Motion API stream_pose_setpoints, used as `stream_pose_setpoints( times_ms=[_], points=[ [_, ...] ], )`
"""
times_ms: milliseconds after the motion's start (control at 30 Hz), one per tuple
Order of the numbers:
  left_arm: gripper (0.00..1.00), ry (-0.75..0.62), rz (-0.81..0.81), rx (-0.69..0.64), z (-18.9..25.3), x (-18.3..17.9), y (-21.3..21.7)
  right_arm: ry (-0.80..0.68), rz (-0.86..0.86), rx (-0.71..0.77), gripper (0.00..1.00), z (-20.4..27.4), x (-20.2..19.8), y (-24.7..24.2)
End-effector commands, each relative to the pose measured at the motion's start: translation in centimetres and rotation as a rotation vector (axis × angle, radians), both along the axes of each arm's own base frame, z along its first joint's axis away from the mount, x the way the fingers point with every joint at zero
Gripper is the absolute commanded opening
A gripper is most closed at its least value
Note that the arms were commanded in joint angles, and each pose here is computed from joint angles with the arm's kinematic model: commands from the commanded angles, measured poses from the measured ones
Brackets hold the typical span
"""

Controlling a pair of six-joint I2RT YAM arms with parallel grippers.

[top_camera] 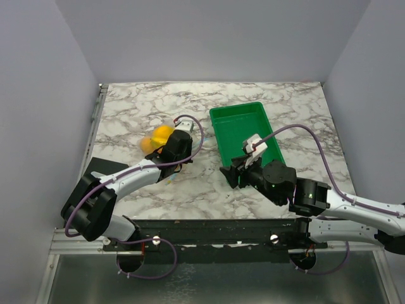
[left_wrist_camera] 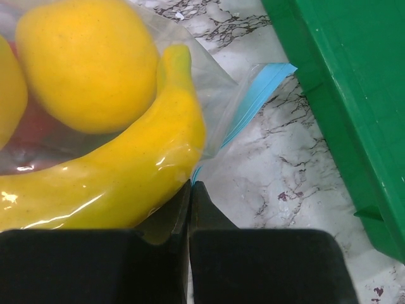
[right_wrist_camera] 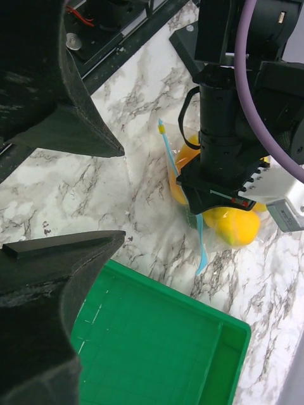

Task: Place the food in the zip-top bag and seal the zipper
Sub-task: Place the zipper food storage bag at the center of the board, then reset both arms

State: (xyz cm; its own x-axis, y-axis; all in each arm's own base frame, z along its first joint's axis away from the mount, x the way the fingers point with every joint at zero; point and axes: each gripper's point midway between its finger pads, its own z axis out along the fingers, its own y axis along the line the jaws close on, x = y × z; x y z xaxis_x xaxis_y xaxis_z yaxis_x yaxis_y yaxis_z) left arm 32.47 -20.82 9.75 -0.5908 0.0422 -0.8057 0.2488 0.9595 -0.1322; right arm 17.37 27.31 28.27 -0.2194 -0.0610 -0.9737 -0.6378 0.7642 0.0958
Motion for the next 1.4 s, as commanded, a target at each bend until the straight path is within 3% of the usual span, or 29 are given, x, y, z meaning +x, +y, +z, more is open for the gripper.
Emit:
stream_pose_setpoints(
  times_ms=[0, 200, 400, 800, 1133, 1200, 1267, 1367],
  points=[
    [0.02, 0.022, -0.002, -0.011, -0.1, -0.3, -0.5, 0.021, -0.011, -0.007, 0.57, -0.1, -0.1, -0.3],
    [0.25, 0.038, -0.020, -0.034, 0.5, -0.6, -1.0, 0.031, -0.037, -0.013, 0.63, -0.9, 0.1, -0.7],
    [0.39, 0.027, -0.055, -0.082, 2.4, -1.3, -1.6, 0.036, -0.057, -0.025, 0.68, -1.3, 0.4, -0.8],
    [0.45, 0.008, -0.131, -0.155, 6.9, -3.1, -2.3, 0.028, -0.107, -0.035, 0.73, -1.3, 1.1, -0.8],
    [0.49, -0.043, -0.125, -0.106, 9.5, -3.6, -0.7, 0.005, -0.158, -0.040, 0.76, -0.6, 2.0, -1.1],
    [0.54, -0.061, -0.119, -0.083, 10.2, -3.5, -0.2, 0.004, -0.174, -0.052, 0.78, -0.5, 2.4, -1.4],
    [0.72, -0.076, -0.119, -0.062, 11.1, -3.5, 0.2, 0.006, -0.184, -0.070, 0.79, -0.6, 2.9, -1.5],
    [0.85, -0.110, -0.117, -0.038, 12.5, -3.4, 0.8, 0.013, -0.201, -0.098, 0.80, -0.9, 3.7, -1.8]
  ],
)
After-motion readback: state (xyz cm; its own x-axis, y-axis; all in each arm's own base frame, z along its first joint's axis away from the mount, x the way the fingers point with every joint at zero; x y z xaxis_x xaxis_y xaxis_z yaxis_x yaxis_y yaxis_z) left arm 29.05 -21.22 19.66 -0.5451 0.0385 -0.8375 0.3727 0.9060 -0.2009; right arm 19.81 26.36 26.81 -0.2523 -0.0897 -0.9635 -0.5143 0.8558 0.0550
